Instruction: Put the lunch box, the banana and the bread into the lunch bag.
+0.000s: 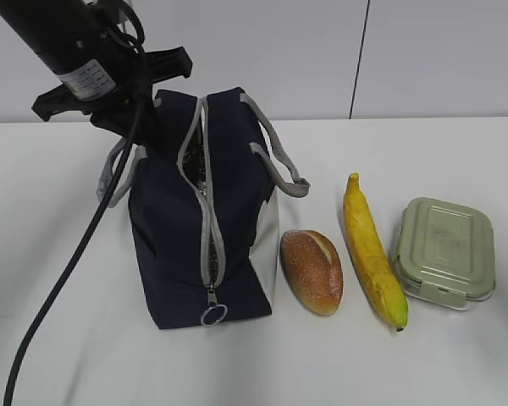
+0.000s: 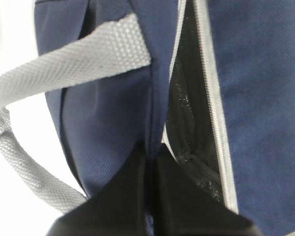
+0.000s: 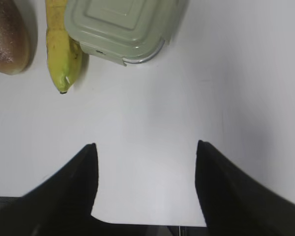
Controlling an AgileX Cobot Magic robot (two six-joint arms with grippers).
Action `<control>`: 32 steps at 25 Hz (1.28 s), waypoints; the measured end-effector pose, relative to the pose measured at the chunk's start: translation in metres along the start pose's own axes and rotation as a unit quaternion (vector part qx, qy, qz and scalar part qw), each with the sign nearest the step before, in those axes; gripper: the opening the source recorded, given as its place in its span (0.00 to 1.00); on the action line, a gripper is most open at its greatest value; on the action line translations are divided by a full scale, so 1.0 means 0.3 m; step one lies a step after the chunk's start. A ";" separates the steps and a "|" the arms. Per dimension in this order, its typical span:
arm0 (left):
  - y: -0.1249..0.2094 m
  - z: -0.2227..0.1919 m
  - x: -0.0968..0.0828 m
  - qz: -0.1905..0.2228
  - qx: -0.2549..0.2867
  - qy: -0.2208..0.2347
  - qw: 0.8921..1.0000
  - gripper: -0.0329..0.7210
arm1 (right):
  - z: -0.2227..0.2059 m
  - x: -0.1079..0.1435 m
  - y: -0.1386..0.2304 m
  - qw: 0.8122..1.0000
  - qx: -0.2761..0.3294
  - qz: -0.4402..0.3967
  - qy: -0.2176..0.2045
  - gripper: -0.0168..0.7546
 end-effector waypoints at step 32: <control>-0.002 0.000 0.003 -0.001 -0.001 -0.003 1.000 0.05 | -0.391 -0.102 -0.207 0.970 0.079 -0.147 -0.174 0.64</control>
Point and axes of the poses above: a point on each arm's last joint axis where the gripper is mounted, z pointing back along that axis away from the gripper, x along the wrist's bending axis when the last joint is at zero, y = z × x, the point moved 8 cm from there along -z, pointing out along that axis toward the gripper, and after that the axes turned 5 degrees about -z, right-handed, at the moved point
